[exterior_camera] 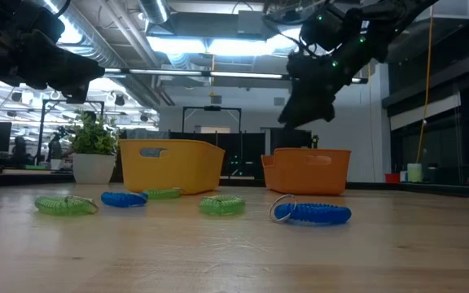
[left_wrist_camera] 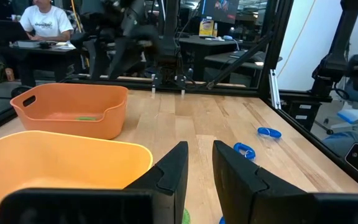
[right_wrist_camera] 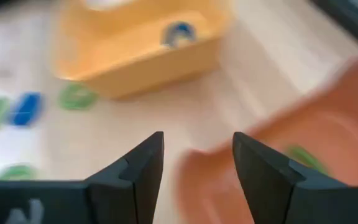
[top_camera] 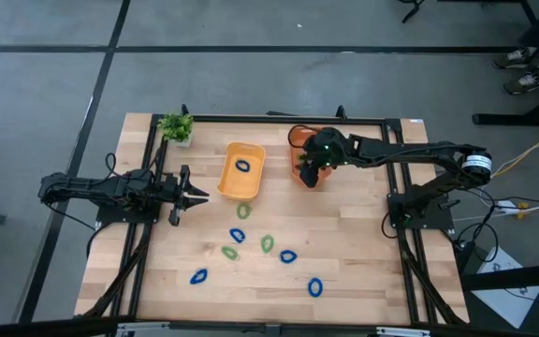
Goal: Sort items
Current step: Put the blue keychain into the yellow bin
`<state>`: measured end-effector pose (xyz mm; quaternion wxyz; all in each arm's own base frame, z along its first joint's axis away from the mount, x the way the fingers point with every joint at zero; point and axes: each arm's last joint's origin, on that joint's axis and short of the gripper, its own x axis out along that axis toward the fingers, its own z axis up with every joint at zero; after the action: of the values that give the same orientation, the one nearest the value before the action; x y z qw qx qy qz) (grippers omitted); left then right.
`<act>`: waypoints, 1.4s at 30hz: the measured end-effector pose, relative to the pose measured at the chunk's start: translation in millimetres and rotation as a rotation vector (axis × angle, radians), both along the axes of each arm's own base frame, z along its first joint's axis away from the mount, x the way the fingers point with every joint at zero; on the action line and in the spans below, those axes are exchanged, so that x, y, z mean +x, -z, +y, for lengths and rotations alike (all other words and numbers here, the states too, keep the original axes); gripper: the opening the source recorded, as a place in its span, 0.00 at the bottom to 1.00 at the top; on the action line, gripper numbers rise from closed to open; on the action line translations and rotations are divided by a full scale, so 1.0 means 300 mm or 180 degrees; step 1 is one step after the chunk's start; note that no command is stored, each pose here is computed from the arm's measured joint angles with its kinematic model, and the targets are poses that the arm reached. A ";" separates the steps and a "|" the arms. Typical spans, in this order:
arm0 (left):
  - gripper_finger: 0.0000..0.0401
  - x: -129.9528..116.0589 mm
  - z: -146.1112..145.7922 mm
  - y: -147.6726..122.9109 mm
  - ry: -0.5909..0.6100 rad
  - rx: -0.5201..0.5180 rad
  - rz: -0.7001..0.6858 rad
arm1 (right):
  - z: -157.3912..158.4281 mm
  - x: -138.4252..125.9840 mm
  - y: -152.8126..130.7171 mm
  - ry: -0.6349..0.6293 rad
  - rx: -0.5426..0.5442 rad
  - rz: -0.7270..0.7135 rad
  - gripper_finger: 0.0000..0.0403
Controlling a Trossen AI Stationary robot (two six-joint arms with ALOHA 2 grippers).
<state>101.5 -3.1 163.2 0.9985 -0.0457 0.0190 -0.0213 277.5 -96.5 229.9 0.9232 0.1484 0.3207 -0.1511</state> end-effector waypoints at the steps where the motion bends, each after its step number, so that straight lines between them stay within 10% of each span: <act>1: 0.17 0.000 0.000 0.000 0.0000 0.0000 0.0000 | 0.003 0.005 -0.005 -0.0126 0.0040 -0.0085 0.47; 42: 0.17 0.000 0.000 0.000 0.0001 0.0000 0.0000 | 0.407 0.101 -0.014 -0.2136 -0.0330 -0.0560 0.47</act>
<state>101.5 -3.1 163.2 0.9985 -0.0457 0.0190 -0.0214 307.7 25.6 234.2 0.9518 0.0001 0.2627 0.1581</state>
